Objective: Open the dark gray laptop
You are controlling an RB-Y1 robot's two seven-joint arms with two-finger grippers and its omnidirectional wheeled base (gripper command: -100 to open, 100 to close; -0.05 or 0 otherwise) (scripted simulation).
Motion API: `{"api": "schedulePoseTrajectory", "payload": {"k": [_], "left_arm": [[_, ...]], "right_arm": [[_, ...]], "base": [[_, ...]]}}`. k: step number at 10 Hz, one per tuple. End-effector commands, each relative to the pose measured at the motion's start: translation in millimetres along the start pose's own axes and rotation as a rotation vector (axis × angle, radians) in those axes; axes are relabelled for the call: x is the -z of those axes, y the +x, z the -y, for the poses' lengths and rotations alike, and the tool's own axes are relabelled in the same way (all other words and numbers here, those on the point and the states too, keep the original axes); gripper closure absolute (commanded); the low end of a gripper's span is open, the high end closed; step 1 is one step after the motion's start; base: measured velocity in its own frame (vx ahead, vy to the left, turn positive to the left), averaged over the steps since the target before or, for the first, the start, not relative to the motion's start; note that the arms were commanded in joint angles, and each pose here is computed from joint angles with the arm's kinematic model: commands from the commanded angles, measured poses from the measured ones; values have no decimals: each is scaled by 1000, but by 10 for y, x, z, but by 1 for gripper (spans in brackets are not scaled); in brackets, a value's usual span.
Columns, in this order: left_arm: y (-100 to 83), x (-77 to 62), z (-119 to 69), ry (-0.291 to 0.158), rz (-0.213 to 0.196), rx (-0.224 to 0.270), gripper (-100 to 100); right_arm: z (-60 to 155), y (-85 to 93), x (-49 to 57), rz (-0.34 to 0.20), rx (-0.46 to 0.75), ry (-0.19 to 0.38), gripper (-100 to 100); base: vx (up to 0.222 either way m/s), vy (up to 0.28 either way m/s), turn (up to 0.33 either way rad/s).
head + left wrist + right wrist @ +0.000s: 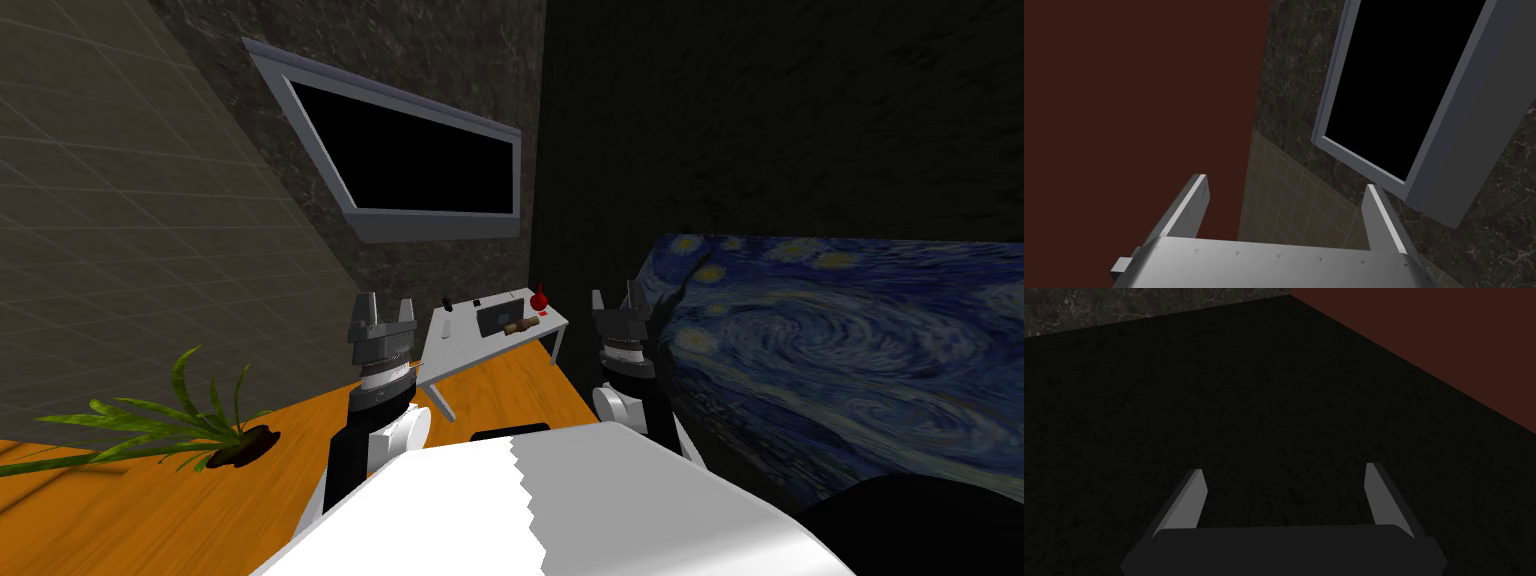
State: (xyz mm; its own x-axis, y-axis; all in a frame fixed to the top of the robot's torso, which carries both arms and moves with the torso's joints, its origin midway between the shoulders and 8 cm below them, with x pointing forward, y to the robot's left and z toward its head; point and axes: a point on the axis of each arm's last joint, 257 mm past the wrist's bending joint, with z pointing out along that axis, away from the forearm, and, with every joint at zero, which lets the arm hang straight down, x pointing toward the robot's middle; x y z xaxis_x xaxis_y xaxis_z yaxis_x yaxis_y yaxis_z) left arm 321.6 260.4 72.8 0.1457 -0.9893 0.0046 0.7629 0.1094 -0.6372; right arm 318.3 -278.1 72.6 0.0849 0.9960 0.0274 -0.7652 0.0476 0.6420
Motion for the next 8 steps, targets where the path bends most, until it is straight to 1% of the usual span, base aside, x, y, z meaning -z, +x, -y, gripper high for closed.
{"api": "schedulePoseTrajectory", "payload": {"k": [1, 8], "left_arm": [[0, 0, 0, 0, 0, 0, 0], [0, -1, 2, 0, 0, 0, 0]], "right_arm": [[0, 0, 0, 0, 0, 0, 0], [-2, 0, -1, 0, 0, 0, 0]], "base": [[0, 0, 0], [0, 0, 0]]}}
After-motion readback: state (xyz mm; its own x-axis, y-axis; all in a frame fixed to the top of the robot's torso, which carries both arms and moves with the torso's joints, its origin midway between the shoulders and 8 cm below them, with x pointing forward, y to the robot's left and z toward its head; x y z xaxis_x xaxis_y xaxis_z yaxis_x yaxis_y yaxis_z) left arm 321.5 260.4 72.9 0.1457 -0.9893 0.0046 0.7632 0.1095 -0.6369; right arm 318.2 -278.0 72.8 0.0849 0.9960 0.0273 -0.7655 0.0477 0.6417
